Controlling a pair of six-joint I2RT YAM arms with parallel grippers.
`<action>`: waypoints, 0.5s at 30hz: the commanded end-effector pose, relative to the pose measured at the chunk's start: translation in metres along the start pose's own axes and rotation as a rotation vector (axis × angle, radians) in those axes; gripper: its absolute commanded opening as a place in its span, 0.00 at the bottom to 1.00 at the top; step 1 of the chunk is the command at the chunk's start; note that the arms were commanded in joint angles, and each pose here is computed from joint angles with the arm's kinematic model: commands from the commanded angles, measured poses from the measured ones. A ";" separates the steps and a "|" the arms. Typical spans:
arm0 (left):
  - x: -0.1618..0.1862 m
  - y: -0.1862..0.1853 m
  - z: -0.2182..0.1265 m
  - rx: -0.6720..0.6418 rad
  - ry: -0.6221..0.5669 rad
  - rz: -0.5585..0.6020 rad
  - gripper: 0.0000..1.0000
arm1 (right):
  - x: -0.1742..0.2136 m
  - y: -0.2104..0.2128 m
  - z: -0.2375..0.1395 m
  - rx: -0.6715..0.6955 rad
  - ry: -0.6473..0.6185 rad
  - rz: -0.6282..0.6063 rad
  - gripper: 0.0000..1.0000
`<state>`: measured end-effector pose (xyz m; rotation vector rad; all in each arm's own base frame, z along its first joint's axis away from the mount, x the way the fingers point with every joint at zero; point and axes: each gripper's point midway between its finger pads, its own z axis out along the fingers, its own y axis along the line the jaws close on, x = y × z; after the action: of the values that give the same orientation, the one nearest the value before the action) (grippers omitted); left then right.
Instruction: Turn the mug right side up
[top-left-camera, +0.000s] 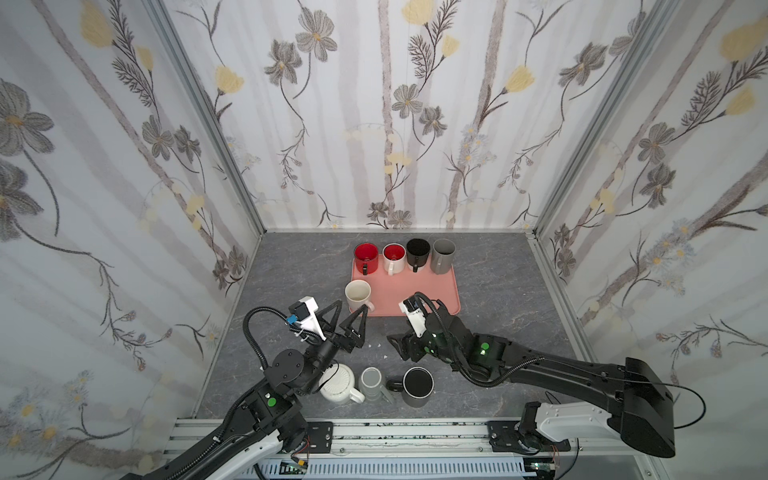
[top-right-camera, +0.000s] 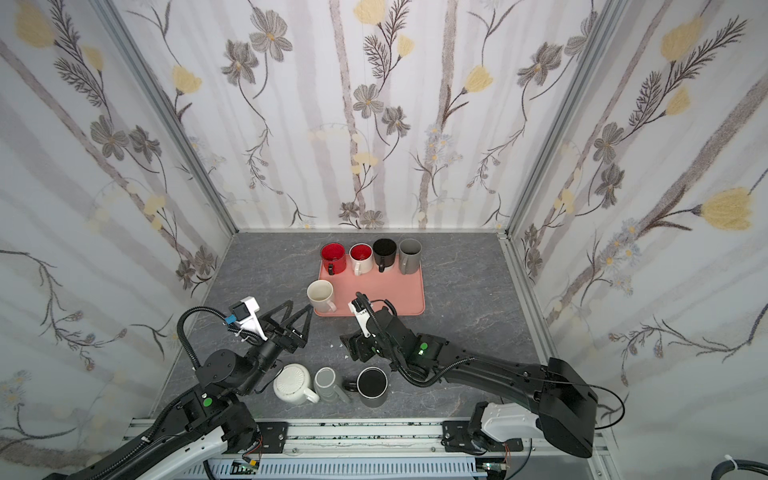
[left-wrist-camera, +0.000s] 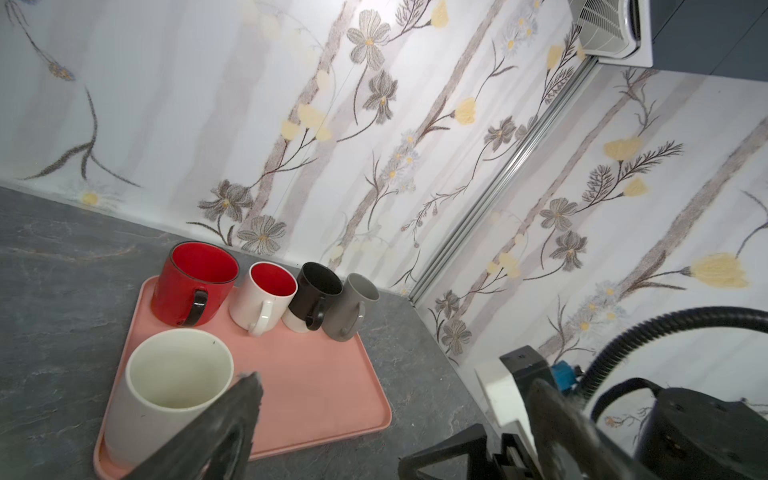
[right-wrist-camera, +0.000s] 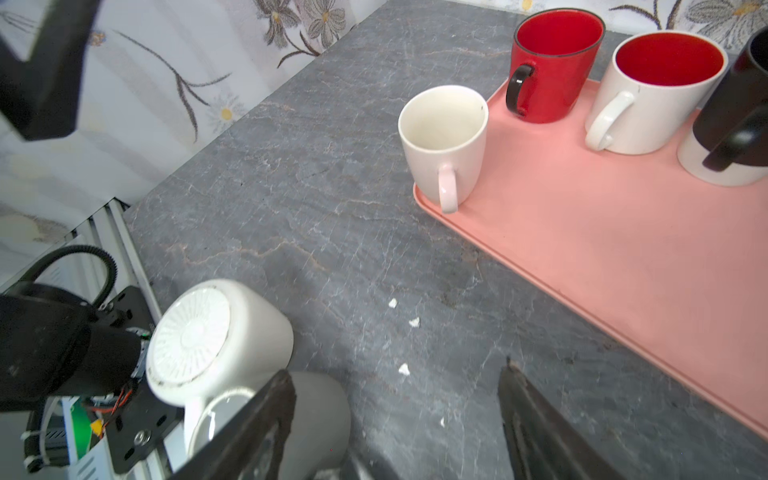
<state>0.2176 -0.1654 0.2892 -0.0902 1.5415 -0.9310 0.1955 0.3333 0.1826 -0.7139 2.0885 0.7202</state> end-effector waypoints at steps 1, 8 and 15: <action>0.014 0.002 0.005 -0.023 0.081 0.006 1.00 | 0.033 -0.010 -0.010 0.053 0.076 0.030 0.83; 0.024 0.000 0.008 -0.015 0.132 0.004 1.00 | 0.086 0.002 -0.026 0.087 0.223 -0.015 1.00; 0.029 -0.006 0.013 0.000 0.164 0.008 1.00 | 0.106 0.015 -0.033 0.083 0.265 -0.059 1.00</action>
<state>0.2203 -0.1875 0.2636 -0.0180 1.6998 -0.9250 0.1135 0.3033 0.1228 -0.8795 2.2879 0.5748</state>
